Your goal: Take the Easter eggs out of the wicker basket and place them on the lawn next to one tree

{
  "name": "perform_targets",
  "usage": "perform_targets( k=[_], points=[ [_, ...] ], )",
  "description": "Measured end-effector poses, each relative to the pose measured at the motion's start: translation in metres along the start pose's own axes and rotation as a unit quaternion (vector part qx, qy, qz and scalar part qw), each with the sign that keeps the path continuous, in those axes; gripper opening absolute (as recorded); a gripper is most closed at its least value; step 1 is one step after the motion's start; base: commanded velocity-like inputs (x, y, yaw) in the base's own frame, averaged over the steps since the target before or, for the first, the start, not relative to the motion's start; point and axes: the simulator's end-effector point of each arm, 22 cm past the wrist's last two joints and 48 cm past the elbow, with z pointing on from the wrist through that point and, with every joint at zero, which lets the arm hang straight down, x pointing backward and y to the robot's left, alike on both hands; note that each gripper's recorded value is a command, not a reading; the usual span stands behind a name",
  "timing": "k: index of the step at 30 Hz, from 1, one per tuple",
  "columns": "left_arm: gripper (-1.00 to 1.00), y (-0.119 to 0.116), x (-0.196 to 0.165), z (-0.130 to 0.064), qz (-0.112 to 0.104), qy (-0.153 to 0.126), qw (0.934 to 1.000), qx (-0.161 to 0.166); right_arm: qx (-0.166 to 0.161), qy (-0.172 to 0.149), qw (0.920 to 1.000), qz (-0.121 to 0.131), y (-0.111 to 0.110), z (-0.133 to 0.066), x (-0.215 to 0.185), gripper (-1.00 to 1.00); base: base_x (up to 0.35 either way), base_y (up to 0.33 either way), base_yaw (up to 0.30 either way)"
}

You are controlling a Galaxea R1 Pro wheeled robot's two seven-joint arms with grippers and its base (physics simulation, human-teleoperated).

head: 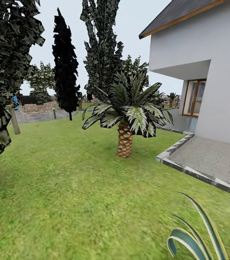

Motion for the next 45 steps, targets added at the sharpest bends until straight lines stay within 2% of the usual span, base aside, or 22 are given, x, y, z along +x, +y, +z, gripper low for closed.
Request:
perform_targets(
  k=[45],
  points=[
    [1.0,-0.0068,-0.003,0.0,0.001,-0.005,1.0,0.006,0.0,-0.002,1.0,0.001,-0.0001,0.0002,-0.0021,1.0,-0.001,0.0,0.0]
  ],
)
